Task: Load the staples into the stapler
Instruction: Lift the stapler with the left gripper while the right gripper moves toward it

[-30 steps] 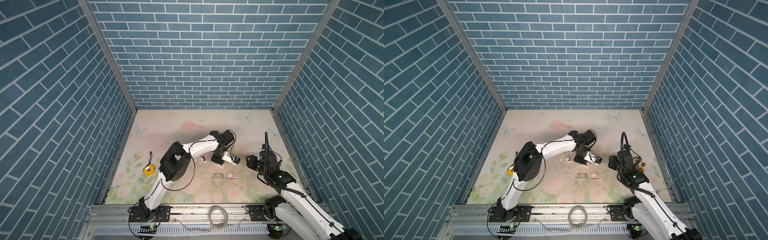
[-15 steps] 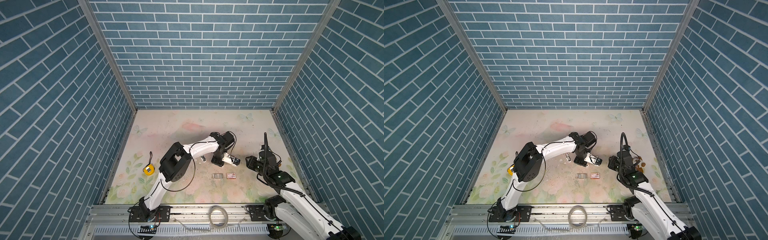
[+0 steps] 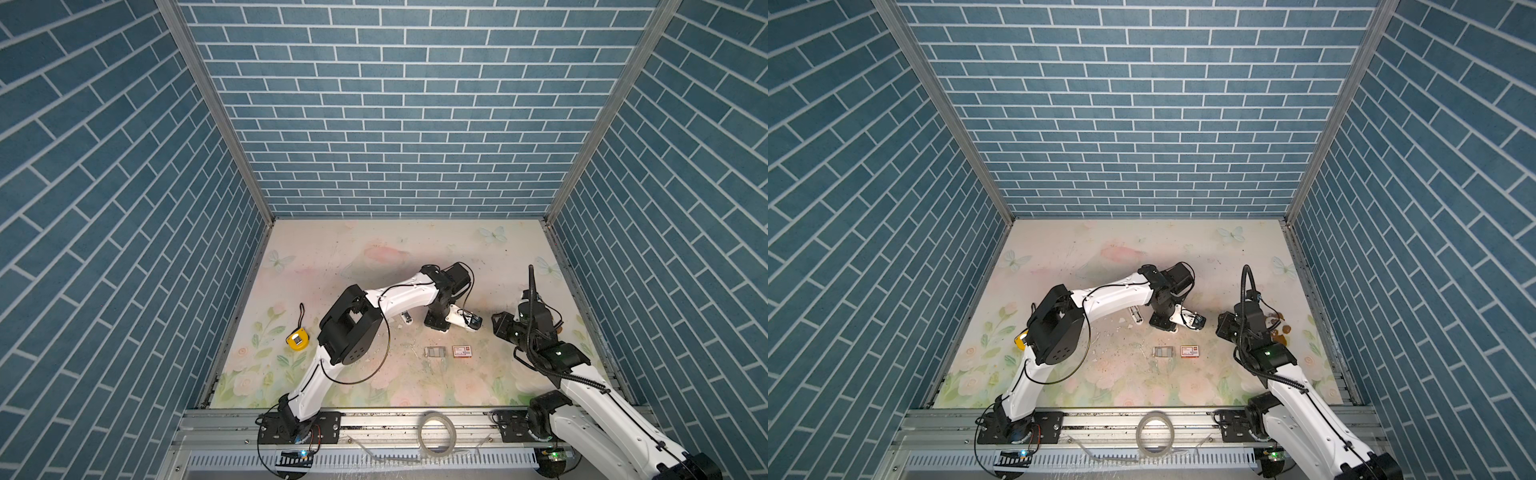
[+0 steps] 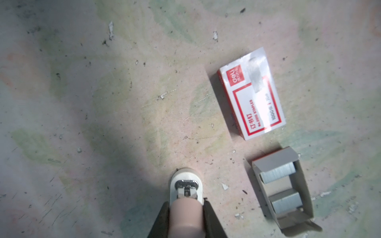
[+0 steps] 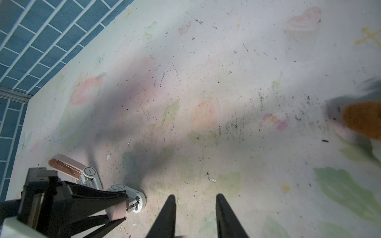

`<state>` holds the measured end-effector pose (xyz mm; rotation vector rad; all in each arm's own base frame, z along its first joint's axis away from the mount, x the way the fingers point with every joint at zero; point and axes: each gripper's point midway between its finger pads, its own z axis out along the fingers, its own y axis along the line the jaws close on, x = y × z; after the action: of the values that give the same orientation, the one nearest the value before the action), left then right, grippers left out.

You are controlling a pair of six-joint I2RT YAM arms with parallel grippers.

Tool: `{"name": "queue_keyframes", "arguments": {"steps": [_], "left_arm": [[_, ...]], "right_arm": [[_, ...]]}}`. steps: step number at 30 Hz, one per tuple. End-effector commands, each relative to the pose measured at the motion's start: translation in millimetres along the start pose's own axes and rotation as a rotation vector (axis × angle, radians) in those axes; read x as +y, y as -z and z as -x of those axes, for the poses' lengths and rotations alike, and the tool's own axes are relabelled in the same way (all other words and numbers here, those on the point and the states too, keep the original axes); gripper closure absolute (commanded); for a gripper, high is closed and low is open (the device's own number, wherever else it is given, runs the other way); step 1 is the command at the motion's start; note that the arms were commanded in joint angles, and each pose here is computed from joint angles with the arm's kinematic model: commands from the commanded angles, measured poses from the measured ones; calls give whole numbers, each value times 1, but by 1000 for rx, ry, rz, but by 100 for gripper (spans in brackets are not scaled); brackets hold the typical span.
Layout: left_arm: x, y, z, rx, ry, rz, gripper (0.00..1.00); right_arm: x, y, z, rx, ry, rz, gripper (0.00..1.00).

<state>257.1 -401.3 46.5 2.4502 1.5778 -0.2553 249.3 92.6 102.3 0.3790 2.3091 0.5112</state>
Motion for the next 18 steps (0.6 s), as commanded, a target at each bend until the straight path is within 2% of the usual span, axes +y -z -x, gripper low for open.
{"name": "queue_keyframes", "arguments": {"steps": [1, 9, 14, 18], "left_arm": [[-6, 17, 2, -2, 7, 7, 98], [7, 46, 2, -65, 125, 36, 100], [20, 76, -3, -123, 253, 58, 100], [27, 100, -12, -184, 362, 68, 100]], "right_arm": [[-1, -5, -6, 21, -25, 8, 67], [14, -7, -5, 49, -31, 84, 68], [44, -9, -8, 118, -20, 234, 67], [79, -13, -11, 216, -4, 406, 67]]}}
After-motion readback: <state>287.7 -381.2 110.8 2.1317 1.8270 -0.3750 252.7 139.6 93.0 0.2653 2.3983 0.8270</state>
